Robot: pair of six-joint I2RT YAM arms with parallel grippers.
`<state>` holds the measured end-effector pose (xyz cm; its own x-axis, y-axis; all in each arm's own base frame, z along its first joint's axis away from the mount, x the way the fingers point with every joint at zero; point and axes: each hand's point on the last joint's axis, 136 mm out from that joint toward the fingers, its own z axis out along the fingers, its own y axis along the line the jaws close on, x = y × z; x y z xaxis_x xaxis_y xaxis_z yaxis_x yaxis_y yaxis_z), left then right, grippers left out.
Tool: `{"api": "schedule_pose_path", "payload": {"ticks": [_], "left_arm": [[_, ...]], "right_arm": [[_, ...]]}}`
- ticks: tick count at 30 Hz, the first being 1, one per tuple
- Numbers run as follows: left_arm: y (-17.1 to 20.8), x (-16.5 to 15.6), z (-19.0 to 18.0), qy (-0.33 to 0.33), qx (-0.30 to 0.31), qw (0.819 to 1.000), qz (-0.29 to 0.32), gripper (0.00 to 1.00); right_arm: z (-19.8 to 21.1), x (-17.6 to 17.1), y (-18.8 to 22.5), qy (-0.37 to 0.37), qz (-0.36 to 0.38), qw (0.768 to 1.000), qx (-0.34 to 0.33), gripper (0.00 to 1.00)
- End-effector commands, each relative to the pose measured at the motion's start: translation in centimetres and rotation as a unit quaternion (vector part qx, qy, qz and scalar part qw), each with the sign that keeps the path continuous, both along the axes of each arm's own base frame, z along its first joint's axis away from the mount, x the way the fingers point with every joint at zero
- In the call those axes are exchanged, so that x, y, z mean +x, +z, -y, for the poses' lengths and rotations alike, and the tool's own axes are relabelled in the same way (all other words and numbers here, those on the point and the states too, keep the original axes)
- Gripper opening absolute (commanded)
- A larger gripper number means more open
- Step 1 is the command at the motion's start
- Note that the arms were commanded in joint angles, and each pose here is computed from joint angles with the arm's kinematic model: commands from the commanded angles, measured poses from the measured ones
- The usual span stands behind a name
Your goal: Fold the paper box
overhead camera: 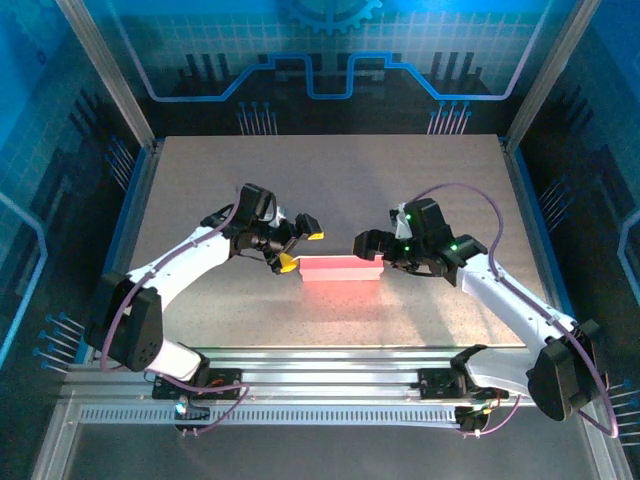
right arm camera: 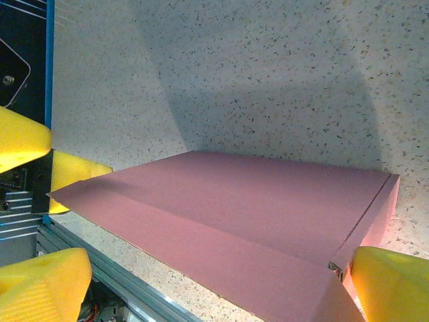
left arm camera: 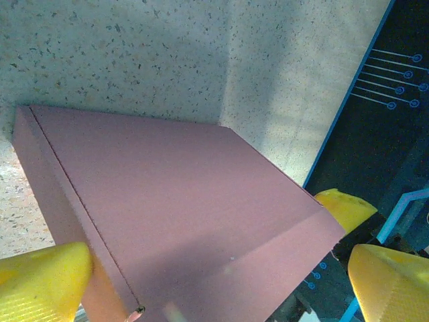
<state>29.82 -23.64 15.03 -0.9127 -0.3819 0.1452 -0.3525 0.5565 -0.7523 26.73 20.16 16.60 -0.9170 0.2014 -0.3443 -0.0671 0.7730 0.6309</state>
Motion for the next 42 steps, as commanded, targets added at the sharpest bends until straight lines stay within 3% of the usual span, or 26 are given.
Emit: {"api": "schedule_pose_path", "payload": {"ticks": [1,22,32,42], "left_arm": [[0.0,0.0,0.5,-0.021,-0.011,1.0,-0.001,0.99],[-0.4,0.6,0.0,-0.021,0.001,1.0,0.003,0.99],[1.0,1.1,-1.0,-0.011,-0.003,1.0,0.029,0.99],[-1.3,-2.4,-1.2,-0.049,0.036,0.998,0.02,0.99]], "right_arm": [[-0.3,0.8,1.4,0.009,0.019,1.0,0.005,1.0],[1.4,1.5,-1.0,-0.007,0.003,1.0,-0.03,1.0],[1.0,1.5,0.0,0.03,0.038,0.998,-0.028,1.0],[0.4,-1.3,-4.0,0.058,-0.017,0.997,-0.037,1.0]]}}
